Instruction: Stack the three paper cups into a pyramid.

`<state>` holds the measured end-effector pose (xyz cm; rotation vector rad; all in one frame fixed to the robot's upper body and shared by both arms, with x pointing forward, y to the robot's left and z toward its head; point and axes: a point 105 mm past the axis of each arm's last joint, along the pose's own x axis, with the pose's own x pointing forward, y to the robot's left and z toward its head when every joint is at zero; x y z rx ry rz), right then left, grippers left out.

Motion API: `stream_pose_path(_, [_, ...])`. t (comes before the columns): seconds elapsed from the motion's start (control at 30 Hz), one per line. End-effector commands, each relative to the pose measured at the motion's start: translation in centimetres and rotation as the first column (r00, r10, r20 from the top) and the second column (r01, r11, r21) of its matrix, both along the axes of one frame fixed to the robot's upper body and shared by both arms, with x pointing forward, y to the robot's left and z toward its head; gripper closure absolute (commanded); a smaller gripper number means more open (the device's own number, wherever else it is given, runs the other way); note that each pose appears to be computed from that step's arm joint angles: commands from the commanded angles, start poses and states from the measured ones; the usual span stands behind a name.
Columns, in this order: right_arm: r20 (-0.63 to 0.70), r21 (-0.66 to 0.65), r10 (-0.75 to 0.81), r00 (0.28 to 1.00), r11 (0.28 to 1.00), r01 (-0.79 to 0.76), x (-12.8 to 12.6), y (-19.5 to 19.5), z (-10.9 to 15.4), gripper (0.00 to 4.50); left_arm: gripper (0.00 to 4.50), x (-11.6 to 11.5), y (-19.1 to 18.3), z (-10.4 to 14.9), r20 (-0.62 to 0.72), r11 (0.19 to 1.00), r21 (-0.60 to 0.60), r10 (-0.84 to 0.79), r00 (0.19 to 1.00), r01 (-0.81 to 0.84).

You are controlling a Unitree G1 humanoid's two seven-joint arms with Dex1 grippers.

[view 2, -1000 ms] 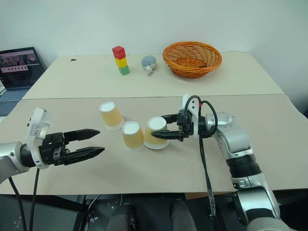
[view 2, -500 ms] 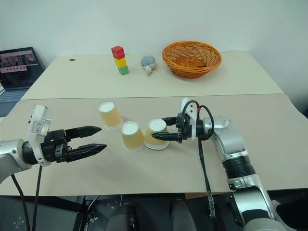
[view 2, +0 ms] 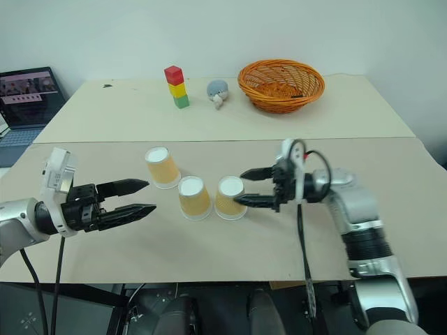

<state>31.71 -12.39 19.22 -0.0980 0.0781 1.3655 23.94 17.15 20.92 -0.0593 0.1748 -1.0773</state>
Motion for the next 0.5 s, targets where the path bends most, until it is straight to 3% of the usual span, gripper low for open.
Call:
stream_pose_path(0.03, [0.044,0.055,-0.023,0.999,0.998,0.020,-0.5,-1.1,2.3,0.04,0.40,0.3,-0.1,1.1,0.035,0.999,-0.044,-0.016,0.999,0.017])
stream_pose_path(0.33, [0.136,0.108,-0.238,0.962,0.969,0.224,0.9,-4.1,4.6,0.04,0.40,1.4,1.5,0.4,-0.005,0.995,-0.068,0.069,0.998,-0.069])
stream_pose_path(0.5, [0.191,0.057,-0.237,0.952,0.971,0.231,0.0,-4.4,5.3,0.04,0.40,2.2,3.3,-1.5,-0.025,0.982,-0.012,0.190,0.982,-0.190])
